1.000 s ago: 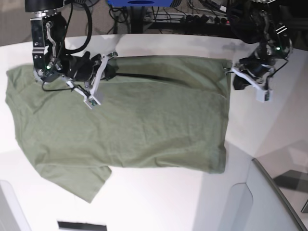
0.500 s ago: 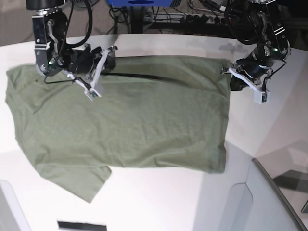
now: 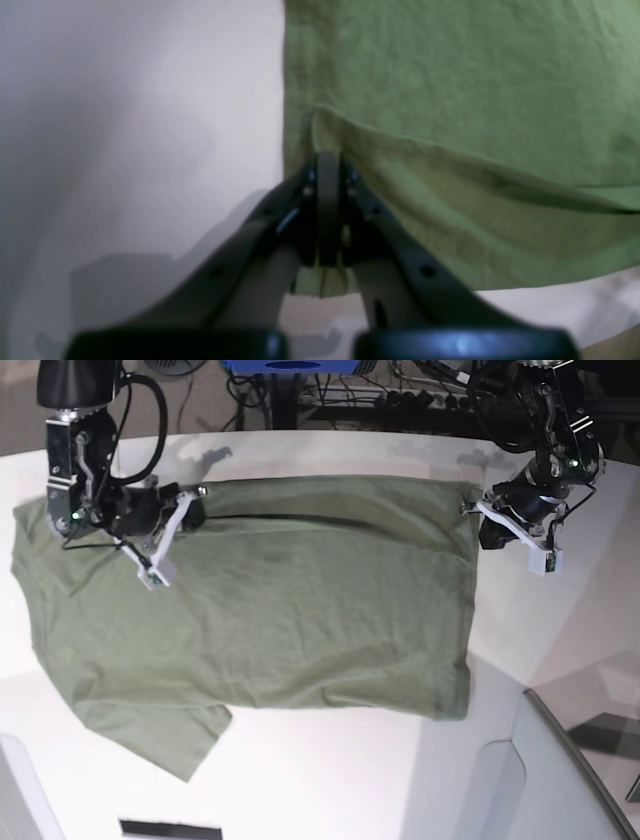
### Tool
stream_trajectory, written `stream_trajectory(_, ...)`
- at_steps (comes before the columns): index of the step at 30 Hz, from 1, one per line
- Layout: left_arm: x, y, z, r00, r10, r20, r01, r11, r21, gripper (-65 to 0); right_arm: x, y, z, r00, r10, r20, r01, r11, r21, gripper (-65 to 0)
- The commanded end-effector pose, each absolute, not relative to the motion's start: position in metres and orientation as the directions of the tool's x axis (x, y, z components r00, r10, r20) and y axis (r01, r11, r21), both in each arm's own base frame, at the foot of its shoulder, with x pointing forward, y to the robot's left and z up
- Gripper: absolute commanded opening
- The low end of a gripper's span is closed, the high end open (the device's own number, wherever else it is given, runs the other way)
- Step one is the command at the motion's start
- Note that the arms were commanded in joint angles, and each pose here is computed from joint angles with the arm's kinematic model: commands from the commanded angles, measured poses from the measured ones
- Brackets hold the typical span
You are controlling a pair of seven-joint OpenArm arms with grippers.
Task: Layout the t-shirt on the table in an organized manner, then fold the t-shirt properly
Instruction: 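Move the right gripper along the shirt edge and pinch the fabric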
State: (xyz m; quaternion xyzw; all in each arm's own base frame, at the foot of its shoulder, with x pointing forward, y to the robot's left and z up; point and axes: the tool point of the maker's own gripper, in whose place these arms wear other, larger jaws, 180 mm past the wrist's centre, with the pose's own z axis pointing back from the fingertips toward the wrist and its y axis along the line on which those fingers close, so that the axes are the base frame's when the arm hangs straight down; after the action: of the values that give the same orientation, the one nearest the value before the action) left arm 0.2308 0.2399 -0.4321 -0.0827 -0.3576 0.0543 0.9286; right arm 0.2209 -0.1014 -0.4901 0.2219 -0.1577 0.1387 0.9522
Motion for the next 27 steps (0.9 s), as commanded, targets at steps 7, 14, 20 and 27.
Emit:
stream_trajectory(7,0.238,0.245,-0.423,0.713,0.155,0.684,-0.037,0.982,-0.184,-65.0,0.258,-0.101,-0.469,0.874,0.193,0.446,-0.37,0.859,0.355,-65.0)
stream_trajectory(14,0.238,0.242,-0.424,0.716,0.154,0.681,-0.032,0.982,-0.188,-65.0,0.287,-0.102,-0.459,0.859,0.181,0.479,-0.375,0.86,0.347,-65.0)
stream_trajectory(20,0.238,0.227,-0.431,0.734,0.134,0.666,0.005,0.979,-0.203,-65.0,0.274,-0.138,-0.428,0.837,0.143,0.529,-0.315,0.916,0.25,-65.0)
stream_trajectory(27,0.247,0.2,-0.461,0.73,0.048,0.682,0.113,0.975,-0.189,-65.0,0.223,-0.151,-0.45,0.889,0.018,0.457,-0.165,0.945,0.284,-65.0)
